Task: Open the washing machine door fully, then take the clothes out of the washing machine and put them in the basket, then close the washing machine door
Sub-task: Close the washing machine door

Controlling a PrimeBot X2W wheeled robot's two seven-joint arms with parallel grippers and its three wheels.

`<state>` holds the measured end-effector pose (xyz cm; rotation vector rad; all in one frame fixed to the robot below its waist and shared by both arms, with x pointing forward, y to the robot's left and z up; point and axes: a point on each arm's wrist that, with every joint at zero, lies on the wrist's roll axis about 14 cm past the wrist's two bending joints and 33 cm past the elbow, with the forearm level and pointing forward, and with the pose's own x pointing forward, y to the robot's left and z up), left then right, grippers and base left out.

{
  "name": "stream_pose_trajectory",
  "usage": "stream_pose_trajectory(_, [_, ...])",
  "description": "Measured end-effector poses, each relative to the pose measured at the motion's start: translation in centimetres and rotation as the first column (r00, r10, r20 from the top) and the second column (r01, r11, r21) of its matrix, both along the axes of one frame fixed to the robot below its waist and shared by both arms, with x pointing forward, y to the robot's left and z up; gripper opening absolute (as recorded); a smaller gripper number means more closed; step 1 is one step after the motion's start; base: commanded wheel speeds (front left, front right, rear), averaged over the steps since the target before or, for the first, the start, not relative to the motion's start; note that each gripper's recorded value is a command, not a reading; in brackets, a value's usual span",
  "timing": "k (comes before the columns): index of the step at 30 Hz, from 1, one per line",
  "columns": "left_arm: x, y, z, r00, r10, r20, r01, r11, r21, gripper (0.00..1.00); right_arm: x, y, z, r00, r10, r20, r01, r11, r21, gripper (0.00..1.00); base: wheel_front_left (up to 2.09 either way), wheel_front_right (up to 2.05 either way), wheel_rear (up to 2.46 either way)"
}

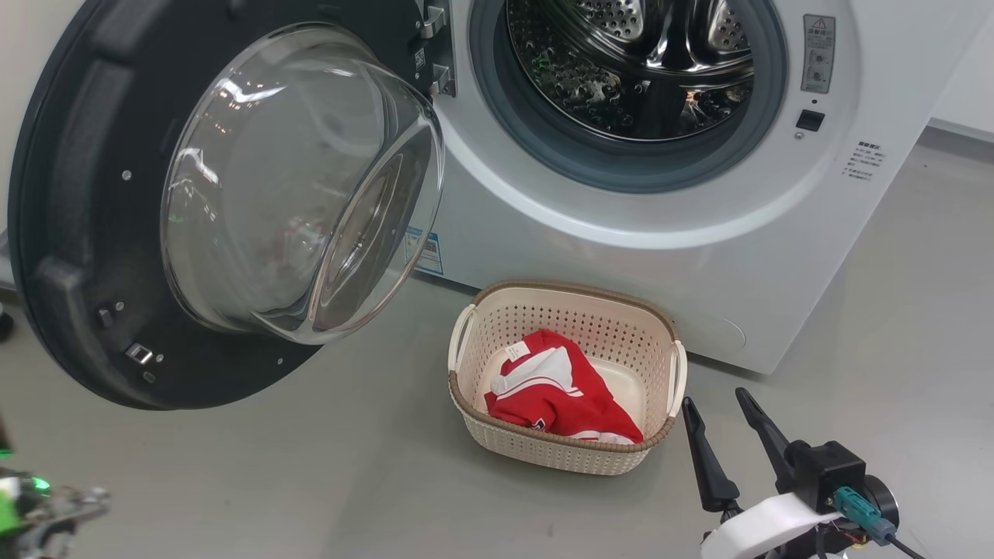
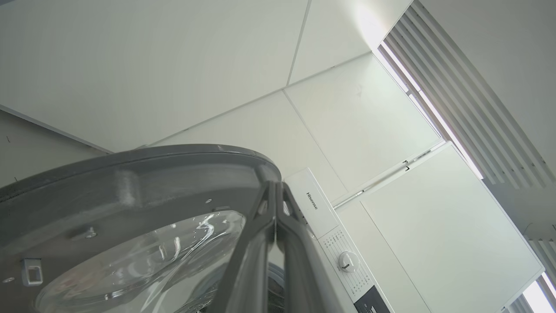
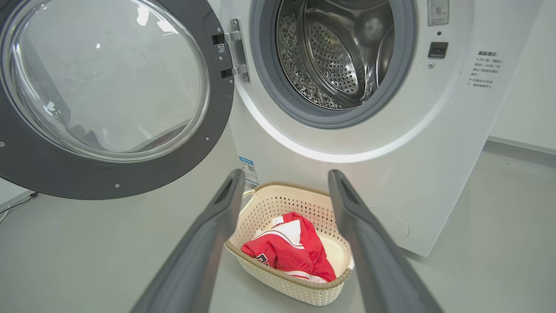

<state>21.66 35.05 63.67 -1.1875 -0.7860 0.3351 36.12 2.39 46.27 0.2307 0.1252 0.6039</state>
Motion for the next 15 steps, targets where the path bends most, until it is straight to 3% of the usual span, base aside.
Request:
stream_pose_trajectory(8, [-3.3,4.6,4.8,0.981,0.118,0.151,-0.126,0.991,0.042,0.00,0.3,0.3,-0.2,1.000,0.002,-0.006,-0.002,1.000,0.003,1.00,0.00,0.00,0.00])
stream_pose_trajectory(12, [-3.8,6.9,5.8,0.983,0.138,0.124,-0.147,0.987,0.069,0.00,0.6,0.5,-0.1,1.000,0.005,-0.003,-0.005,1.000,0.007,1.00,0.00,0.00,0.00])
stream_pose_trajectory(15, [-3.4,8.4,5.7,0.985,0.133,0.106,-0.138,0.990,0.034,0.00,0.7,0.4,-0.1,1.000,0.003,-0.003,-0.003,1.000,0.006,1.00,0.00,0.00,0.00])
